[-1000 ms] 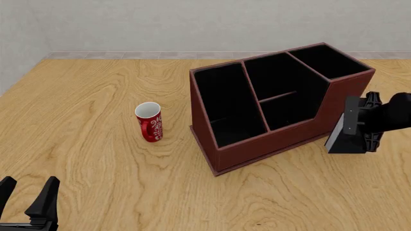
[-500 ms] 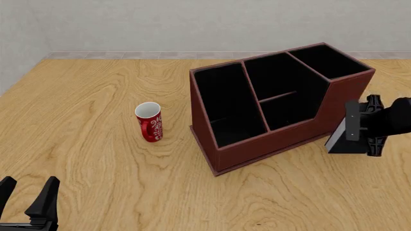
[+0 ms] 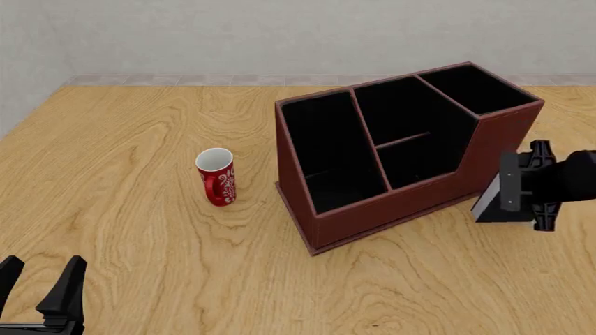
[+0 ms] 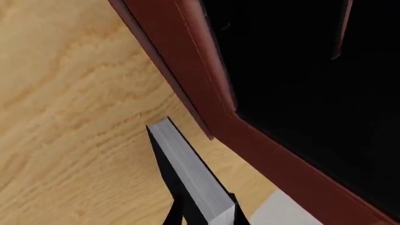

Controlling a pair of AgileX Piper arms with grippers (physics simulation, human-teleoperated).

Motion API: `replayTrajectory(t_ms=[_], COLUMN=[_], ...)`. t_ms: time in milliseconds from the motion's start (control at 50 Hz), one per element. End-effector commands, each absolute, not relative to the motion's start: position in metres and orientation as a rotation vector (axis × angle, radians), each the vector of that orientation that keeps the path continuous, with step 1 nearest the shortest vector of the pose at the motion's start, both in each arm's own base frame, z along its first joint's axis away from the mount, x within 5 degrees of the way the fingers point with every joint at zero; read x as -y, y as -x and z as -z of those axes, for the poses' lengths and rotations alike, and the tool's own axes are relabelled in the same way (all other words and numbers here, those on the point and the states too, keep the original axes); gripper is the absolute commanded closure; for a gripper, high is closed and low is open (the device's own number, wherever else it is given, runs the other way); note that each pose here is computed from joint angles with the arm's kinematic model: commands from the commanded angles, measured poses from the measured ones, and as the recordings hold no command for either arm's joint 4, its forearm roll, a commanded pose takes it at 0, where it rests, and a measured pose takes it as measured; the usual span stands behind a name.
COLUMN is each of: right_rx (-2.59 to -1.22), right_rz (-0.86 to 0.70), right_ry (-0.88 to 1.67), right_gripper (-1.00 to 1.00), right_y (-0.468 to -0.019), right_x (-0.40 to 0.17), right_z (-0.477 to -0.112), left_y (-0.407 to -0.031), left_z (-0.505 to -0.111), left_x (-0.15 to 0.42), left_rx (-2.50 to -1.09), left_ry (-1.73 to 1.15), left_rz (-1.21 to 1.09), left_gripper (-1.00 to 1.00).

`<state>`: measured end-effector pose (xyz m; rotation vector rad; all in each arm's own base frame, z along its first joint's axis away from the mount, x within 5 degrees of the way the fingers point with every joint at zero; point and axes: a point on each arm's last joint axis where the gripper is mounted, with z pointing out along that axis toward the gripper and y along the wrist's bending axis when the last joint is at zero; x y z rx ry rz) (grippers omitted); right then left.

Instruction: Pick up the book and place it in the left compartment of the caddy.

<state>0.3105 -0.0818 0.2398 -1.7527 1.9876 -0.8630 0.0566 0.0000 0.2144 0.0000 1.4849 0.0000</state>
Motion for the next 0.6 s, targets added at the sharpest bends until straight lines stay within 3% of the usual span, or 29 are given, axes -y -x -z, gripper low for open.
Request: replayTrajectory(t_ms=[20,600], right_rx=[-2.171,-2.117], right_rz=[0.501,0.628], right_ry=[1.751,1.745], right_gripper=[1.00,1.00], right_y=[-0.281,-0.212], right_x=[0.049,0.053], right_z=[-0.192,-0.235], left_y=[-0.057,-0.057], left_z=[-0.214,-0.214], left_x=[0.000,0.000], left_rx=[-1.485,-1.485], left_ry=[0.000,0.000], left_rz=[0.000,0.000], left_gripper=[-1.00,-1.00])
